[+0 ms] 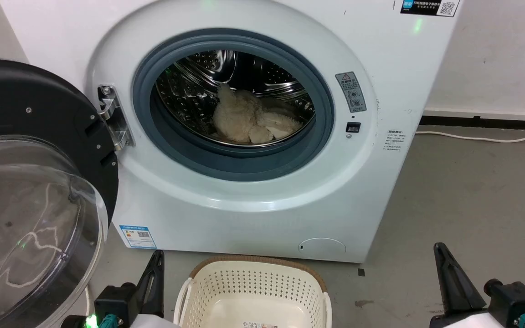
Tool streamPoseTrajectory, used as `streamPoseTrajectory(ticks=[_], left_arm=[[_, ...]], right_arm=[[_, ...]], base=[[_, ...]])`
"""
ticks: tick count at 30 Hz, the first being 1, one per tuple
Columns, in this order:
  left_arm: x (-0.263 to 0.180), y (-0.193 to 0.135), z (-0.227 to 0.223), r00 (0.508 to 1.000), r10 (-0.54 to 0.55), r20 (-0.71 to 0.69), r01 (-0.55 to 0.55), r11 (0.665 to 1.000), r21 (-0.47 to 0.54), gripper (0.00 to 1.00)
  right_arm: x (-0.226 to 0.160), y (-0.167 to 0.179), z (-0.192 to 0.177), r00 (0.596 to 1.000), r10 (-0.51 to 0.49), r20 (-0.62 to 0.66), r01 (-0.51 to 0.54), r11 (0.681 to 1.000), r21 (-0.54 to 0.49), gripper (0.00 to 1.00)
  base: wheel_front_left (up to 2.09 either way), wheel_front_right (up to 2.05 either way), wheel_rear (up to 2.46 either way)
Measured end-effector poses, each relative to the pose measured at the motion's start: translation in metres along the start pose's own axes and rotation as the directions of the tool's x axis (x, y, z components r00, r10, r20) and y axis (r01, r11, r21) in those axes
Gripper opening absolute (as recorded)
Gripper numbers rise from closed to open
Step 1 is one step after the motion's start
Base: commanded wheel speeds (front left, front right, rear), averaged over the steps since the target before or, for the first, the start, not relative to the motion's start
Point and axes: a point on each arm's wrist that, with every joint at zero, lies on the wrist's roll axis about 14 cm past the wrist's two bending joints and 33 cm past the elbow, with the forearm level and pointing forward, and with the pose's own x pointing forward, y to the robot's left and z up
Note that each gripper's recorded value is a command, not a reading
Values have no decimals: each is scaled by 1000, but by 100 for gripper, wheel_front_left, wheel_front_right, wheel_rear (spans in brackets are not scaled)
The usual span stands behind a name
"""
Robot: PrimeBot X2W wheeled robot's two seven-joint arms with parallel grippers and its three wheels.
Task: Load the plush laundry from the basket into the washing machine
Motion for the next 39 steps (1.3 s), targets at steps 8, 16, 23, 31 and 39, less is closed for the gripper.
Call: streamPoseTrajectory(ticks=[8, 16, 23, 31, 39], left_arm=[[2, 1, 1, 1000, 3, -5, -3, 1000, 6, 0], [4, 2, 1, 1000, 8, -14, -7, 1000, 15, 0], [6, 3, 2, 1000, 11, -19, -11, 1000, 25, 0], [9, 4, 5, 1000, 13, -19, -12, 999, 33, 0], [11, 4, 6, 1000, 14, -23, -13, 999, 42, 0]], right_arm=[[3, 1, 1, 1000, 4, -7, -4, 1000, -10, 0], [5, 1, -1, 1000, 5, -21, -5, 1000, -18, 0], [7, 1, -2, 999, 6, -31, -7, 1000, -26, 0], [9, 1, -3, 999, 7, -44, -8, 999, -35, 0], [11, 1, -3, 998, 8, -55, -10, 999, -43, 0]], base=[[0, 0, 0], [0, 0, 0], [0, 0, 0], [0, 0, 0], [0, 0, 0]])
